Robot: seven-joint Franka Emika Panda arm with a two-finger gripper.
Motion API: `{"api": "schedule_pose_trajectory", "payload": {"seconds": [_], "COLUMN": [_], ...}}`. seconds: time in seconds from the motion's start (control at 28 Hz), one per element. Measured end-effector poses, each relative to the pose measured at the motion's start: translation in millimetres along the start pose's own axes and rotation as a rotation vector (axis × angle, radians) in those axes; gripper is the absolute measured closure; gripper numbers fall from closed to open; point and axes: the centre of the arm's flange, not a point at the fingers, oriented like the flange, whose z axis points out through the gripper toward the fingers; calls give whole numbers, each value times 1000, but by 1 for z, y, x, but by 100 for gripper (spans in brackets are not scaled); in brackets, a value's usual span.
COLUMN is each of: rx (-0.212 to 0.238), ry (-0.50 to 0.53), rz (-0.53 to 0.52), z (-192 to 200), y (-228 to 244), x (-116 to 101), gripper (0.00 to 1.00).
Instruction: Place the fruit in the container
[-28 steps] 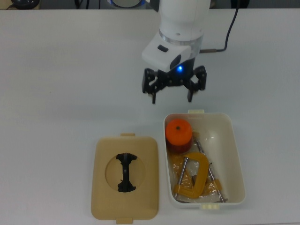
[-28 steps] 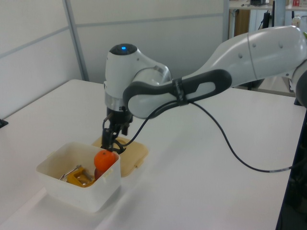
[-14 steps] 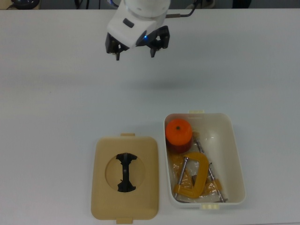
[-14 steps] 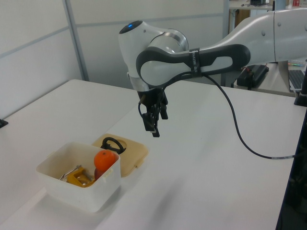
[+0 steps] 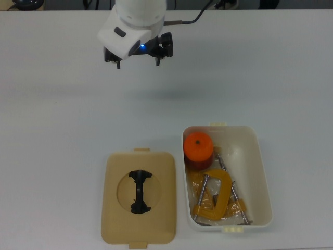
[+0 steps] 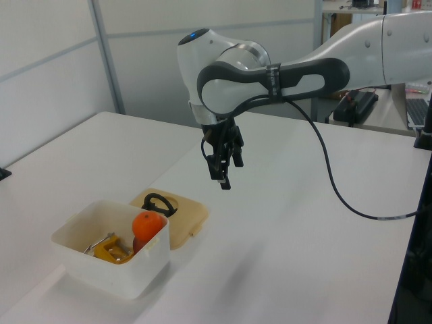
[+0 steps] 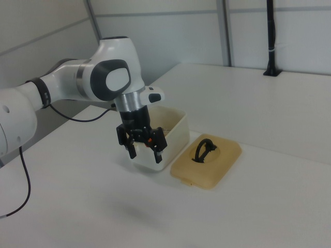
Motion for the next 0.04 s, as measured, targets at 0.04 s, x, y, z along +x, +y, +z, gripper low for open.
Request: {"api": "schedule_pose_trajectory", "payload": {"seconds": [0.04], "rx": [3], "ry": [0], "rz": [5], "z": [0], "y": [4], "x": [0], "gripper": [0]}}
